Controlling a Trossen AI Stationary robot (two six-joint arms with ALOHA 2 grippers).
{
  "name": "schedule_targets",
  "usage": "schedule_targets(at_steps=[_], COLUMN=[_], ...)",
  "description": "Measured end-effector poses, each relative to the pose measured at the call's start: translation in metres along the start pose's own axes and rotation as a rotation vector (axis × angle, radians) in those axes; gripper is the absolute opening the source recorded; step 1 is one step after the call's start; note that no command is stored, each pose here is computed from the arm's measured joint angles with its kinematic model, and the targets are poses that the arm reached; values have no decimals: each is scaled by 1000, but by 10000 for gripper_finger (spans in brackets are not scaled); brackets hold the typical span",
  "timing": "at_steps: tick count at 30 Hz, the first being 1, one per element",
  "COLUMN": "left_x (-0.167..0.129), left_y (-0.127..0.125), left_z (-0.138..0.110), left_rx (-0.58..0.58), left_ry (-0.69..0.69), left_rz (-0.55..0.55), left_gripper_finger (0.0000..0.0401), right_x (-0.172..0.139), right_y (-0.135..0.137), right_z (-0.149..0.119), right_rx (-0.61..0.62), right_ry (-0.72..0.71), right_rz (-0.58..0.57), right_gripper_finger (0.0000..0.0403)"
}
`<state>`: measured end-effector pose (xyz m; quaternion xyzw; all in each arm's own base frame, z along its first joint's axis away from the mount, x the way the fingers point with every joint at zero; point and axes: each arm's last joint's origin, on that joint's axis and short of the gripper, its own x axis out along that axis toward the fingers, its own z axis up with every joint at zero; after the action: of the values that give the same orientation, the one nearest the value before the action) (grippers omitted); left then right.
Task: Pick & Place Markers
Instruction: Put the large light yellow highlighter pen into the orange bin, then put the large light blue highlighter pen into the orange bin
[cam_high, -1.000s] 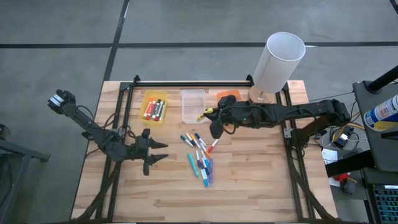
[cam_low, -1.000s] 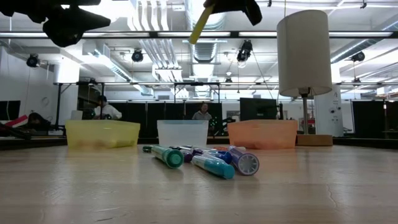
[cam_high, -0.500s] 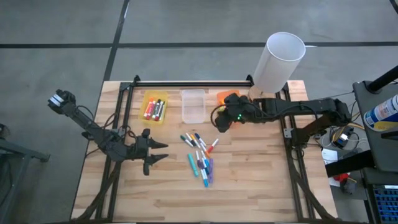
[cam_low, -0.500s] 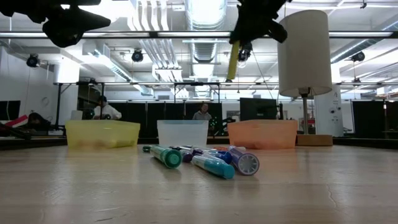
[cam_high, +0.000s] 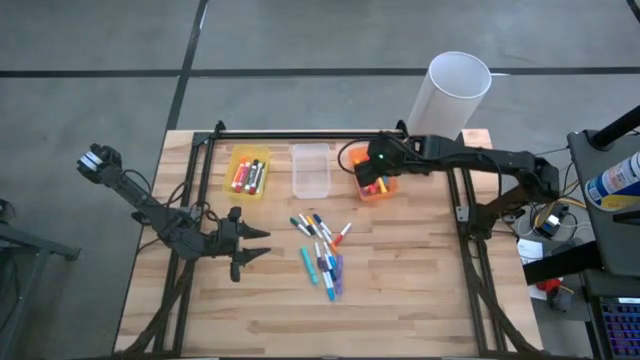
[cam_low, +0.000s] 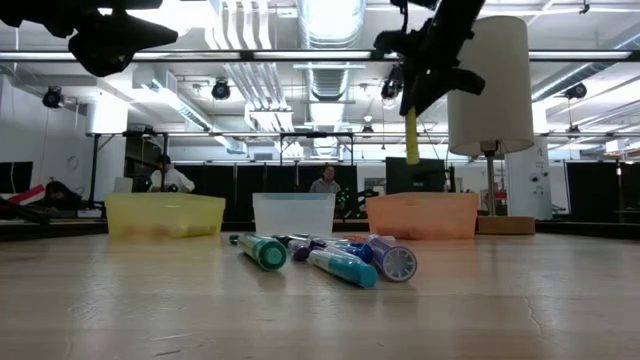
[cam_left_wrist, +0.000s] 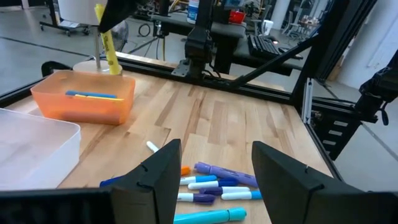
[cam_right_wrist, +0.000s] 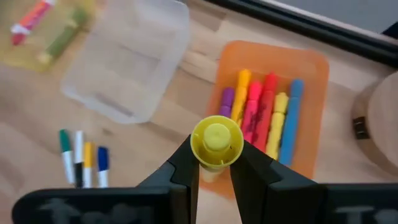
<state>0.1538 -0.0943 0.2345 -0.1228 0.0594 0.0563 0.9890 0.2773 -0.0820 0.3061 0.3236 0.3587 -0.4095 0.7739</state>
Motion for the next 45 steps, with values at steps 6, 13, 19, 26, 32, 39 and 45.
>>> schedule_targets(at_steps=[6, 13, 19, 26, 32, 39, 45], left_x=[0, 0, 0, 0, 0, 0, 0], left_y=[0, 0, 0, 0, 0, 0, 2], left_z=[0, -1, -1, -1, -1, -1, -5], left_rx=[-3, 2, 2, 3, 3, 3, 9], left_ry=[0, 7, 8, 9, 9, 10, 16], left_rz=[0, 3, 3, 3, 4, 4, 6], left_gripper_finger=[190, 190, 190, 190, 190, 190, 190], right_x=[31, 73, 91, 96, 97, 97, 95], right_y=[-14, -22, -23, -28, -28, -28, -27], right_z=[13, 8, 5, 8, 8, 9, 9], right_rx=[31, 2, -19, -10, -4, -2, -25], right_ry=[73, 246, 298, 312, 311, 303, 300], right_rz=[-78, -179, -205, -209, -205, -199, -190], right_gripper_finger=[63, 64, 75, 74, 104, 140, 150])
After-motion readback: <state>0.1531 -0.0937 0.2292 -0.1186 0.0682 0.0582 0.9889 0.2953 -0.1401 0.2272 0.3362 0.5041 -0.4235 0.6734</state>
